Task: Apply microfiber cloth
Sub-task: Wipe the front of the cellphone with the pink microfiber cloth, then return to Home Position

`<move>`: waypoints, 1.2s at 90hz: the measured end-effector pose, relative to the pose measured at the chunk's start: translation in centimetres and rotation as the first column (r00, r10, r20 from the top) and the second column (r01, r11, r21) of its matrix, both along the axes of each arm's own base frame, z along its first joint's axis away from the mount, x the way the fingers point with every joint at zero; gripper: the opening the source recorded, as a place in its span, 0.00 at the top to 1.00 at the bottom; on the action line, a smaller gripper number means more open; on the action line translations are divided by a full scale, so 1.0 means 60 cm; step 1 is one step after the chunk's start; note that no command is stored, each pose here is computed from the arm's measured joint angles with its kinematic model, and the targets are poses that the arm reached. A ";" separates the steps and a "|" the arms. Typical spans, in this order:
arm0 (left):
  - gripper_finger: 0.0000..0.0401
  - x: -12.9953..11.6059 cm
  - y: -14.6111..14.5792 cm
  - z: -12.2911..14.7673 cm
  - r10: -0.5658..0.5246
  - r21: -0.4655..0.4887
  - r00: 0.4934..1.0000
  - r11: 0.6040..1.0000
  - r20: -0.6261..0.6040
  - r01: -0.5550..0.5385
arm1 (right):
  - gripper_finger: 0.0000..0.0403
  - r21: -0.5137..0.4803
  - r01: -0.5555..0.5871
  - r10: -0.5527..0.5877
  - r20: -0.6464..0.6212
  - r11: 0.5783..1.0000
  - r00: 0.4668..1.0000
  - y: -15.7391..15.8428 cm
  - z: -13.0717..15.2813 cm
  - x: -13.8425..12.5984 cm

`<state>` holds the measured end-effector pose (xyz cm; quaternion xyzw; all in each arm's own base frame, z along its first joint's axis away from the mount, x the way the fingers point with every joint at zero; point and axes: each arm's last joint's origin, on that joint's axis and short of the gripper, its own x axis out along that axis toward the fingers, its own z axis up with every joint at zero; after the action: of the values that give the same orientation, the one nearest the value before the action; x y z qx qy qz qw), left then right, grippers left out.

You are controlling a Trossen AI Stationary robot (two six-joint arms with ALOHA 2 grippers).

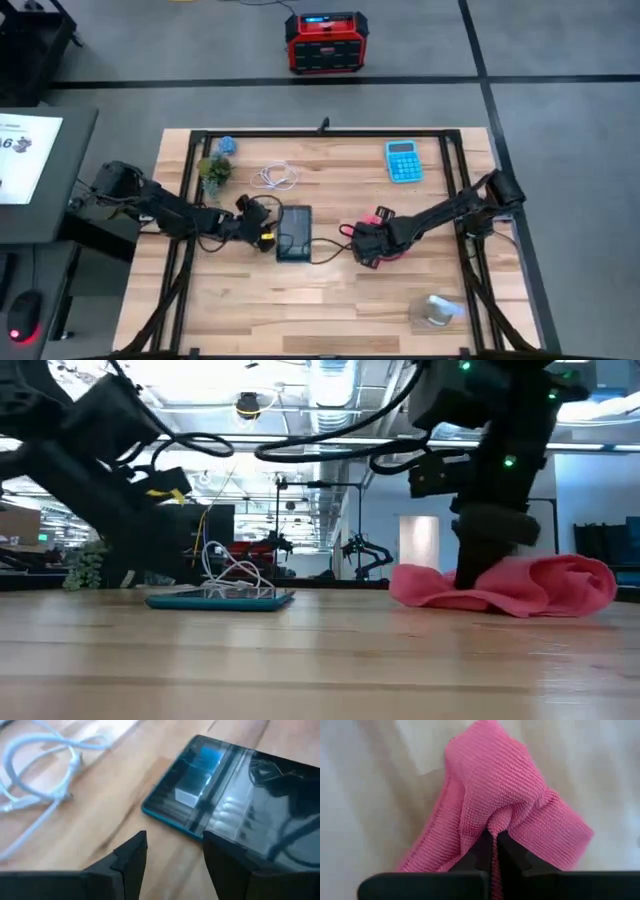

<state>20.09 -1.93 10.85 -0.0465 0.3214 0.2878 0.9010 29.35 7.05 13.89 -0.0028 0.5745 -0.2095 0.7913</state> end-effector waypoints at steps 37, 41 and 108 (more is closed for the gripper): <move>0.58 -0.006 -0.035 -0.002 -0.042 -0.111 0.999 0.993 -0.002 0.042 | 1.00 -0.186 -0.096 0.114 0.088 0.978 0.990 -0.021 0.036 -0.080; 0.58 -0.008 -0.040 -0.002 -0.043 -0.123 0.999 0.992 0.003 0.043 | 1.00 -0.192 -0.133 0.153 0.094 0.972 0.984 -0.024 0.032 -0.092; 0.58 -0.040 -0.048 0.104 -0.186 -0.118 0.909 0.962 0.373 0.245 | 0.51 0.035 -0.320 0.261 0.501 0.947 0.825 -0.062 0.118 -0.201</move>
<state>17.71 -4.79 17.11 -0.1353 0.1773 0.1457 0.9639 17.31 3.32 20.97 0.0095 0.3591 -0.0460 0.9321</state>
